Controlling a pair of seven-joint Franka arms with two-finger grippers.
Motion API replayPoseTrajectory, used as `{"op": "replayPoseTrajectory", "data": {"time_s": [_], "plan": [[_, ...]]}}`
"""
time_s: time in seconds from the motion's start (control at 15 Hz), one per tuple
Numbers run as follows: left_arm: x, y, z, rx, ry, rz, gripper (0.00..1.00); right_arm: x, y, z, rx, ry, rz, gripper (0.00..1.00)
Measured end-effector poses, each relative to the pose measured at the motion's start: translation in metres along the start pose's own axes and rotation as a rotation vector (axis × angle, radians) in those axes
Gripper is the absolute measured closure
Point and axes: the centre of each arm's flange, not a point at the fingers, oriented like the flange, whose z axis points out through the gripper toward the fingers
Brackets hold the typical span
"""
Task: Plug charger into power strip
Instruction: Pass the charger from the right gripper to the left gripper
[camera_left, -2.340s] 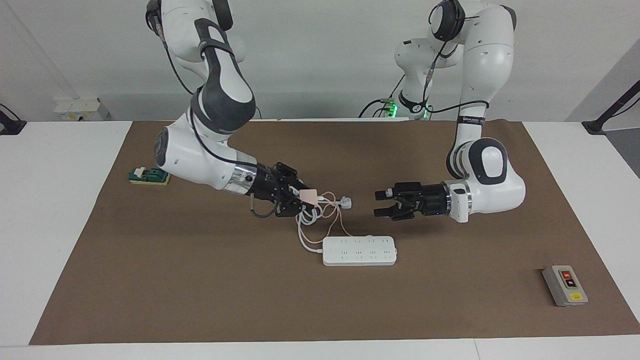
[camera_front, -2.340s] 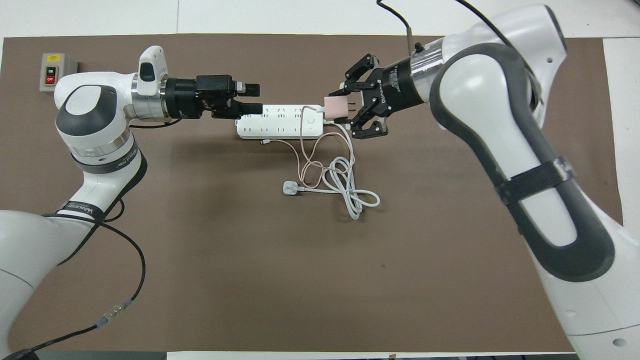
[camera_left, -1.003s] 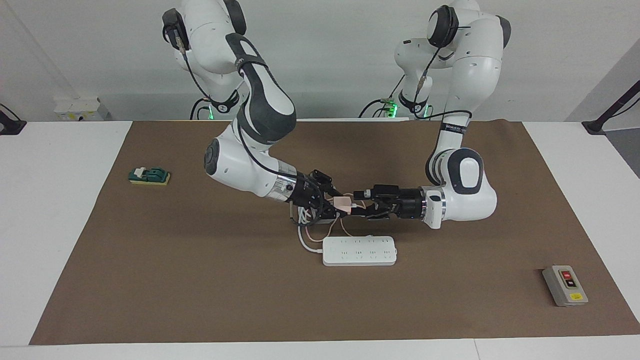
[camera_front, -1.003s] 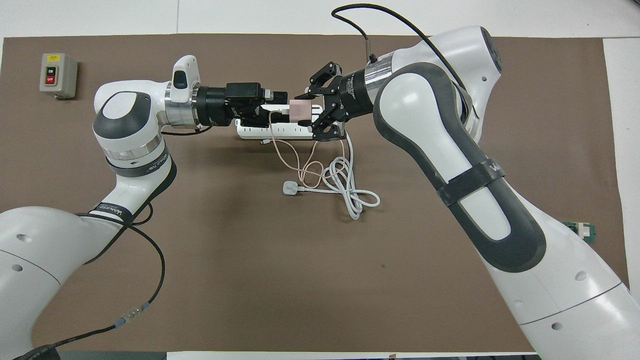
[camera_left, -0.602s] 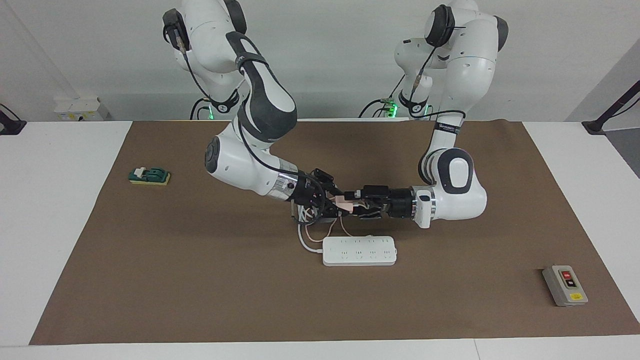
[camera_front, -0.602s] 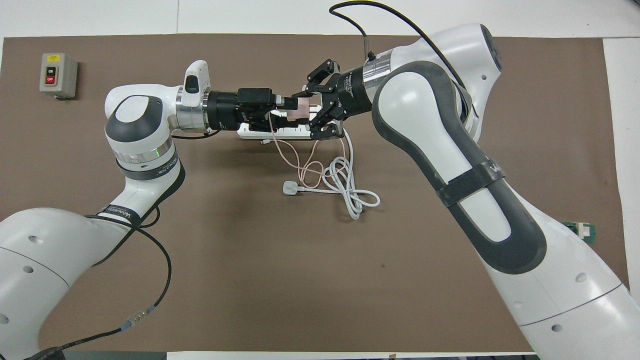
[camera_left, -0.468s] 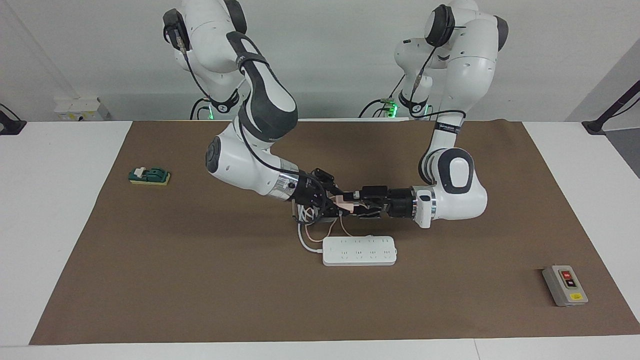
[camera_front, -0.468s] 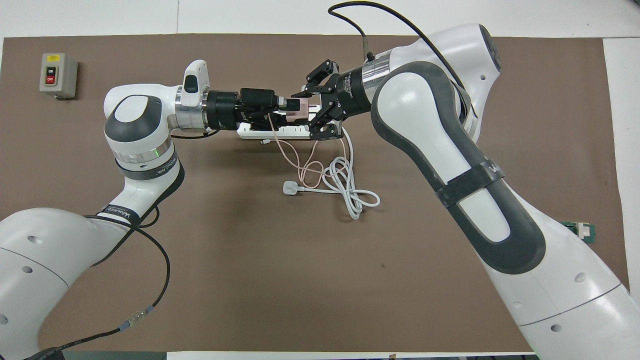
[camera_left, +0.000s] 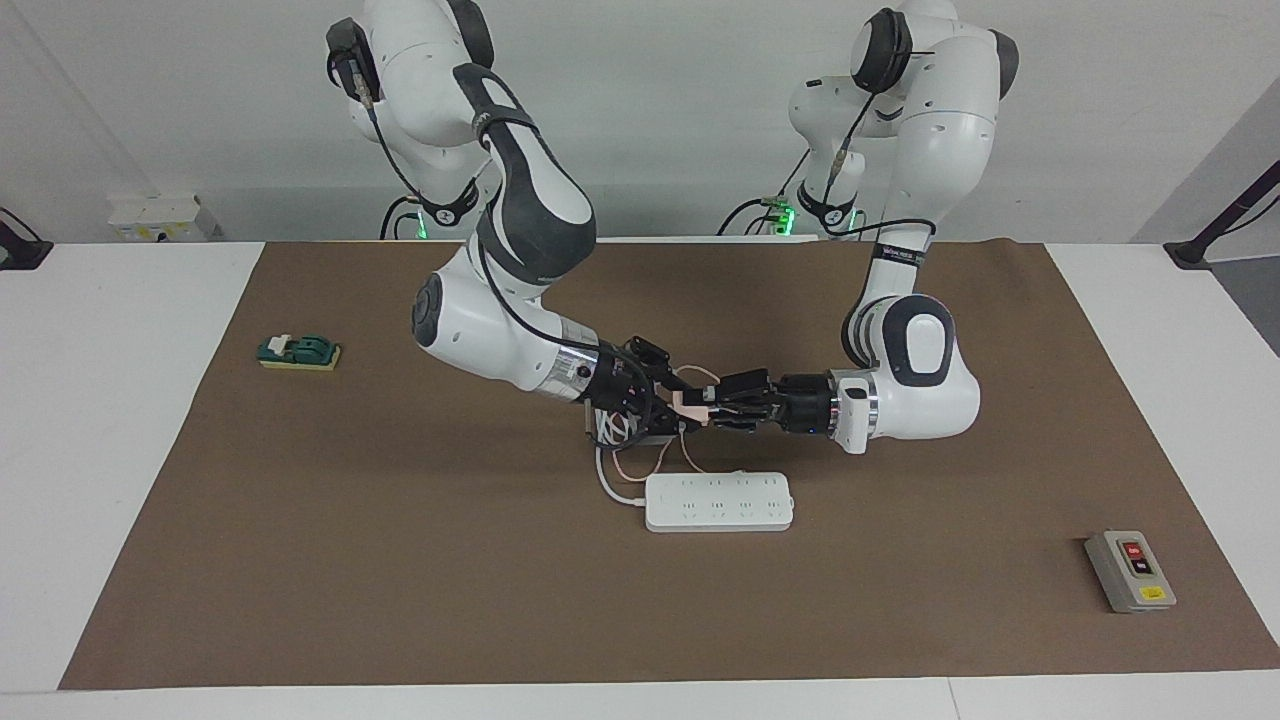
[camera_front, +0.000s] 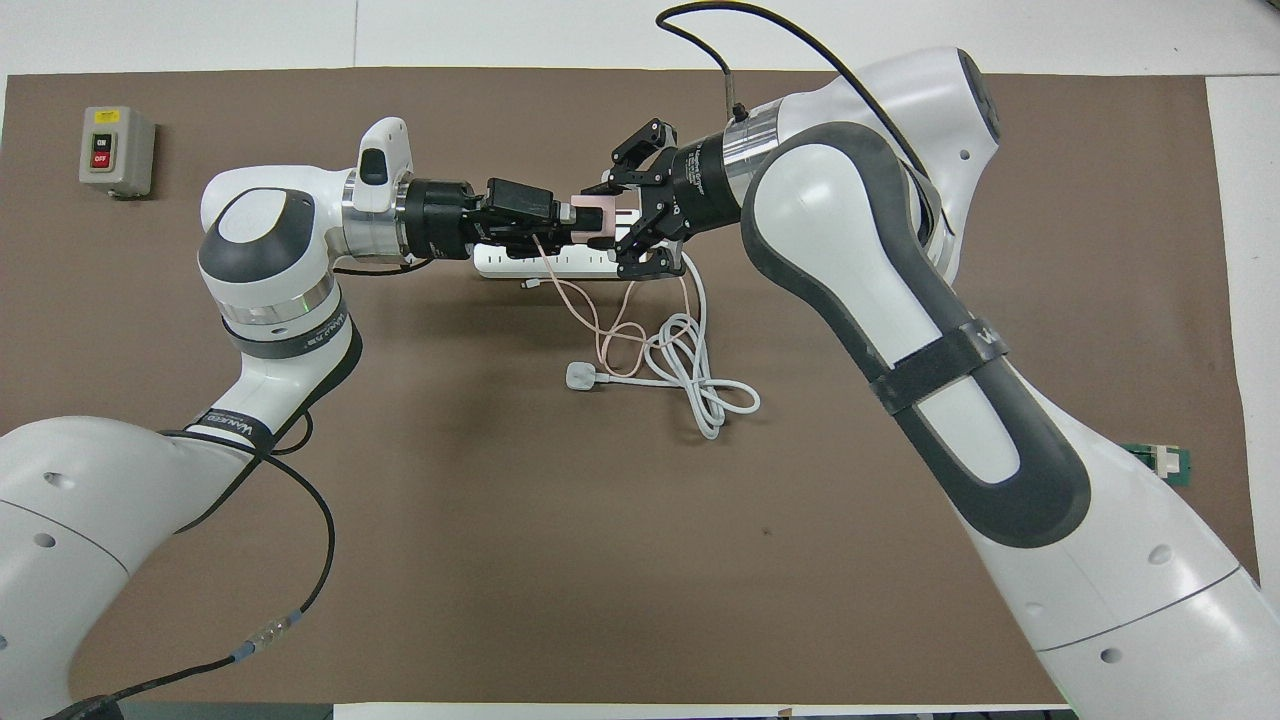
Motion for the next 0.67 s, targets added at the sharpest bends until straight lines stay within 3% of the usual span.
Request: {"op": "replayPoseTrajectory", "data": {"time_s": [0.2, 0.33, 0.53, 0.67], "plan": [[0.000, 0.000, 0.000, 0.000, 0.000, 0.000, 0.68, 0.000, 0.000, 0.000, 0.000, 0.000, 0.006, 0.49], [-0.001, 0.001, 0.000, -0.003, -0.005, 0.001, 0.68, -0.004, 0.001, 0.004, 0.009, 0.001, 0.013, 0.35], [0.000, 0.007, -0.003, -0.008, -0.009, 0.010, 0.68, -0.008, 0.002, 0.008, 0.019, 0.001, 0.017, 0.03], [0.001, 0.015, -0.020, -0.005, -0.005, 0.026, 0.68, -0.008, 0.000, 0.005, 0.025, 0.001, 0.016, 0.00]]}}
